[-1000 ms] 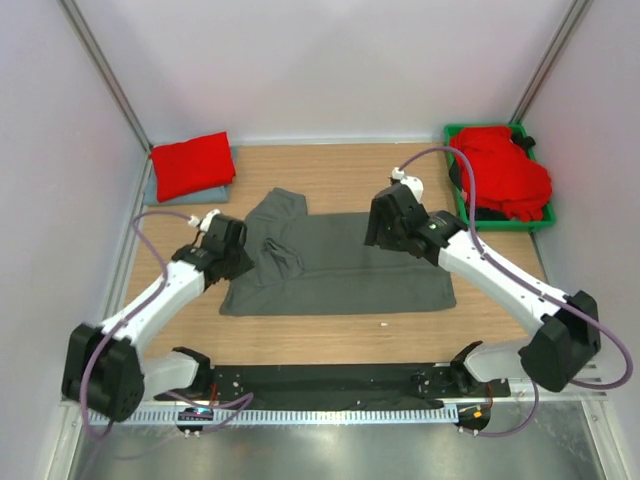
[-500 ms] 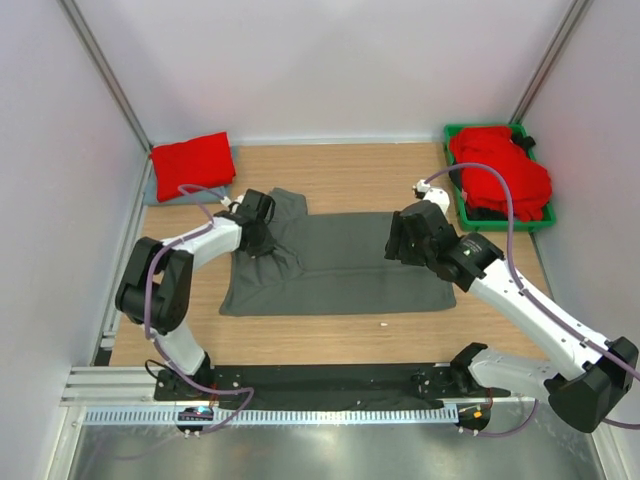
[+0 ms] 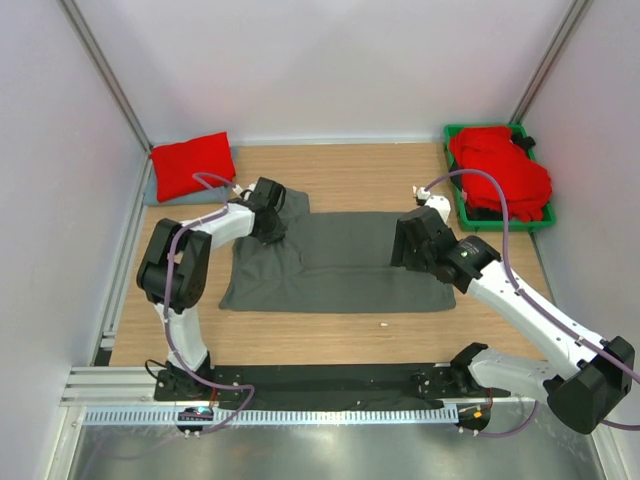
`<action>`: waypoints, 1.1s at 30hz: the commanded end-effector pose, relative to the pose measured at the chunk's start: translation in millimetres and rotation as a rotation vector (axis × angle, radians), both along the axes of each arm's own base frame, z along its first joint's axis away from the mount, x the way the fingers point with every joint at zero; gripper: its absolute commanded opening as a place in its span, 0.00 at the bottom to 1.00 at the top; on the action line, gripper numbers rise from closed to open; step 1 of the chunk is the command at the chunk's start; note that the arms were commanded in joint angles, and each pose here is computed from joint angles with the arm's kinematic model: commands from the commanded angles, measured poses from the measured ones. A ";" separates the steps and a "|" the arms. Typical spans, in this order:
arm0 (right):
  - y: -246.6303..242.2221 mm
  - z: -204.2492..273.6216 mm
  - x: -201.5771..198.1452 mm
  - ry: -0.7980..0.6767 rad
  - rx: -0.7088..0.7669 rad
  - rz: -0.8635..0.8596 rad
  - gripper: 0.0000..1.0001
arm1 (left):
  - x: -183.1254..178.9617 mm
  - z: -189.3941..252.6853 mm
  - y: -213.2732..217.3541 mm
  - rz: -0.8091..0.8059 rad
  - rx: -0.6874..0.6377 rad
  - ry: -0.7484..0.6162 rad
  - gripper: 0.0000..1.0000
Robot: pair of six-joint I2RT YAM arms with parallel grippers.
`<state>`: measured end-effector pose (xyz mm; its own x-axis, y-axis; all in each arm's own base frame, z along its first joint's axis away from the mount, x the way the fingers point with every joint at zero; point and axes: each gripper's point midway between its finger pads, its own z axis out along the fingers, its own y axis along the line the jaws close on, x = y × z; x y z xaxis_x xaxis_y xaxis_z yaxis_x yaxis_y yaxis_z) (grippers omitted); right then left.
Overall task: Fold and stack the t-shirts
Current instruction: Fold the tshirt
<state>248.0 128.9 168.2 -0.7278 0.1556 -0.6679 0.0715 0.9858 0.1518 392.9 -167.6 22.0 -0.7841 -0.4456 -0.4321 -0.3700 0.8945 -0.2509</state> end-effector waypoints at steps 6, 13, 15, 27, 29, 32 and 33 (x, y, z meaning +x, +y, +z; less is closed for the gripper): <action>-3.0 10.1 8.2 -0.052 0.002 -0.007 0.63 | -6.5 29.5 -0.5 -0.041 0.018 -0.041 0.39; 5.1 3.8 14.1 -0.042 0.029 -0.001 0.65 | -41.7 100.5 32.7 -0.046 0.088 -0.144 0.61; 9.8 -5.6 14.7 -0.030 0.054 0.002 0.65 | -58.0 106.2 41.4 -0.040 0.087 -0.165 0.62; 23.2 -87.6 20.6 0.123 0.065 0.013 0.64 | -109.4 45.6 37.5 -0.087 -0.019 -0.096 0.58; 20.8 -98.2 18.9 0.141 0.047 0.010 0.63 | -109.7 40.2 36.0 -0.092 -0.021 -0.095 0.57; 19.4 -115.2 16.4 0.166 0.039 0.000 0.63 | -116.8 23.0 37.1 -0.097 -0.015 -0.058 0.57; 18.7 -121.1 14.3 0.179 0.033 -0.002 0.63 | -116.7 20.1 36.7 -0.096 -0.017 -0.058 0.57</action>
